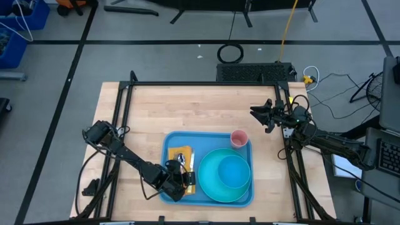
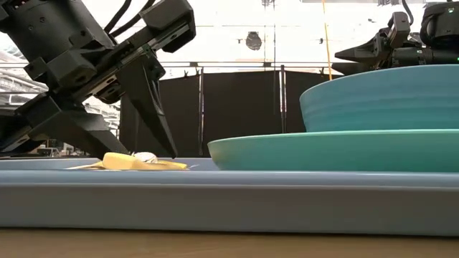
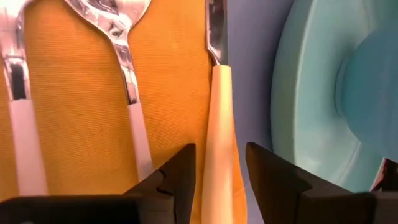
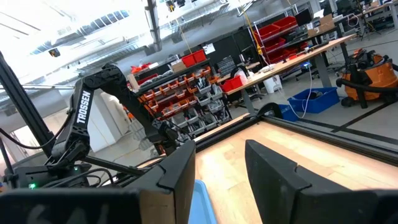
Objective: Set up tray
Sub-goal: Put the yellow knife on the yellow napkin to the right of the orange fork on the blue tray
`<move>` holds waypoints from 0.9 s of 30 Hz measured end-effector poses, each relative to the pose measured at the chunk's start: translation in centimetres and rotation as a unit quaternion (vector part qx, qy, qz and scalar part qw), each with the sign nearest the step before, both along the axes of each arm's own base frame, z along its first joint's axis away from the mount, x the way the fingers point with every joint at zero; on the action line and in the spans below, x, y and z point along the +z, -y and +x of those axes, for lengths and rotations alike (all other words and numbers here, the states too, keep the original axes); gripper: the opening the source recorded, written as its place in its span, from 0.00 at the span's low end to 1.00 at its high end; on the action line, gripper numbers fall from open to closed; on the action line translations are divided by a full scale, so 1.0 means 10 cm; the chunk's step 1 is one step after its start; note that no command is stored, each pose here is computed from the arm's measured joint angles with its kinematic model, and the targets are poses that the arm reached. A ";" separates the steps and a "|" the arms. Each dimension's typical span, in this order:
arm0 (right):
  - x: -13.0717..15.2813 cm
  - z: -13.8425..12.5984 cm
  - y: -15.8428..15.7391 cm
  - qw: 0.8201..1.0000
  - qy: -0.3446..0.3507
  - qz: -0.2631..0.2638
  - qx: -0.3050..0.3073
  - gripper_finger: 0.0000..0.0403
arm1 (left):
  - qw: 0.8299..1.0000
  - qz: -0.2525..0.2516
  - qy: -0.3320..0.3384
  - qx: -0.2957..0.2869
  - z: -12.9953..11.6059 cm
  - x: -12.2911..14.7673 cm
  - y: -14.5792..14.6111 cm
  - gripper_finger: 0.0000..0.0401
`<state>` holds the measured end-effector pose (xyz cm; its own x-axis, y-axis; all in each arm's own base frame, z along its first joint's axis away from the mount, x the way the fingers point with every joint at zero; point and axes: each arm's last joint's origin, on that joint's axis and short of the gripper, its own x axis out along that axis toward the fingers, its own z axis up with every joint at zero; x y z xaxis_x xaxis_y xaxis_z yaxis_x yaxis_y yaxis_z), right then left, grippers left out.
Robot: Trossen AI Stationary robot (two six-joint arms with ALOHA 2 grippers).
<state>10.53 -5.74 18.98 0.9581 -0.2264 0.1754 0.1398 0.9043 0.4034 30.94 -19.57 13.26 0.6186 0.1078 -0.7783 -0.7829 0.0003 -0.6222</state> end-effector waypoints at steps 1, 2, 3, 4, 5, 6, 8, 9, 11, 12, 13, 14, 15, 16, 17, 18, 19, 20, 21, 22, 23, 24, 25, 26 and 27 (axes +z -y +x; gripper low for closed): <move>0.00 0.00 0.00 1.000 0.000 0.000 0.000 0.32 | 1.000 -0.001 0.000 0.000 0.00 0.00 0.00 0.36; 0.00 0.00 0.00 1.000 0.000 0.000 0.000 0.32 | 1.000 -0.003 -0.001 -0.001 0.00 0.00 0.00 0.36; 0.00 0.00 0.00 1.000 0.000 0.000 0.000 0.32 | 1.000 -0.006 -0.002 -0.001 0.00 0.00 0.00 0.36; 0.00 0.00 0.00 1.000 0.000 0.000 0.000 0.32 | 1.000 -0.010 -0.005 -0.004 0.00 0.00 0.01 0.36; 0.00 0.00 0.00 1.000 0.000 0.000 0.000 0.32 | 1.000 -0.016 -0.012 -0.009 -0.01 -0.01 0.01 0.36; 0.00 0.00 0.00 1.000 0.000 0.000 0.000 0.32 | 1.000 -0.019 -0.018 -0.012 -0.01 -0.01 0.01 0.36; 0.00 0.00 0.00 1.000 0.000 0.000 0.000 0.32 | 0.999 -0.022 -0.022 -0.014 -0.01 -0.01 0.01 0.36; 0.00 0.00 0.00 1.000 0.000 0.000 0.000 0.32 | 0.999 -0.022 -0.022 -0.015 -0.01 -0.01 0.01 0.36; 0.00 0.00 0.00 1.000 0.000 0.000 0.000 0.32 | 0.999 -0.019 -0.023 -0.021 -0.01 -0.01 0.01 0.36; 0.00 0.00 0.00 1.000 0.000 0.000 0.000 0.32 | 0.999 -0.019 -0.024 -0.024 -0.01 -0.01 0.01 0.36; 0.00 0.00 0.00 1.000 0.000 0.000 0.000 0.32 | 0.999 -0.020 -0.026 -0.025 -0.02 -0.02 0.01 0.36; 0.00 0.00 0.00 1.000 0.000 0.000 0.000 0.32 | 0.999 -0.020 -0.027 -0.026 -0.02 -0.02 0.01 0.36; 0.00 0.00 0.00 1.000 0.000 0.000 0.000 0.32 | 0.999 -0.020 -0.028 -0.026 -0.02 -0.02 0.01 0.36; 0.00 0.00 0.00 1.000 0.000 0.000 0.000 0.32 | 0.999 -0.020 -0.030 -0.026 -0.02 -0.02 0.01 0.36; 0.00 0.00 0.00 1.000 0.000 0.000 0.000 0.32 | 0.999 -0.020 -0.034 -0.027 -0.02 -0.02 0.00 0.36; 0.00 0.00 0.00 1.000 0.000 0.000 0.000 0.32 | 0.999 -0.022 -0.038 -0.028 -0.03 -0.02 0.00 0.36; 0.00 0.00 0.00 1.000 0.000 0.000 0.000 0.32 | 0.998 -0.024 -0.040 -0.028 -0.03 -0.02 0.00 0.36; 0.00 0.00 0.00 1.000 0.000 0.000 0.000 0.32 | 0.998 -0.025 -0.040 -0.028 -0.03 -0.02 0.00 0.36; 0.00 0.00 0.00 1.000 0.000 0.000 0.000 0.32 | 0.998 -0.025 -0.041 -0.028 -0.03 -0.02 0.00 0.36; 0.00 0.00 0.00 1.000 0.000 0.000 0.000 0.32 | 0.998 -0.026 -0.041 -0.028 -0.03 -0.02 0.00 0.36; 0.00 0.00 0.00 1.000 0.000 0.000 0.000 0.32 | 0.998 -0.029 -0.043 -0.027 -0.03 -0.02 0.00 0.36; 0.00 0.00 0.00 1.000 0.000 0.000 0.000 0.32 | 0.998 -0.031 -0.045 -0.028 -0.03 -0.03 -0.01 0.36; 0.00 0.00 0.00 1.000 0.000 0.000 0.000 0.32 | 0.998 -0.034 -0.049 -0.028 -0.02 -0.03 -0.02 0.36; 0.00 0.00 0.00 1.000 0.000 0.000 0.000 0.32 | 0.998 -0.036 -0.052 -0.029 -0.02 -0.03 -0.03 0.36; 0.00 0.00 0.00 1.000 0.000 0.000 0.000 0.32 | 0.997 -0.037 -0.055 -0.030 -0.02 -0.03 -0.04 0.36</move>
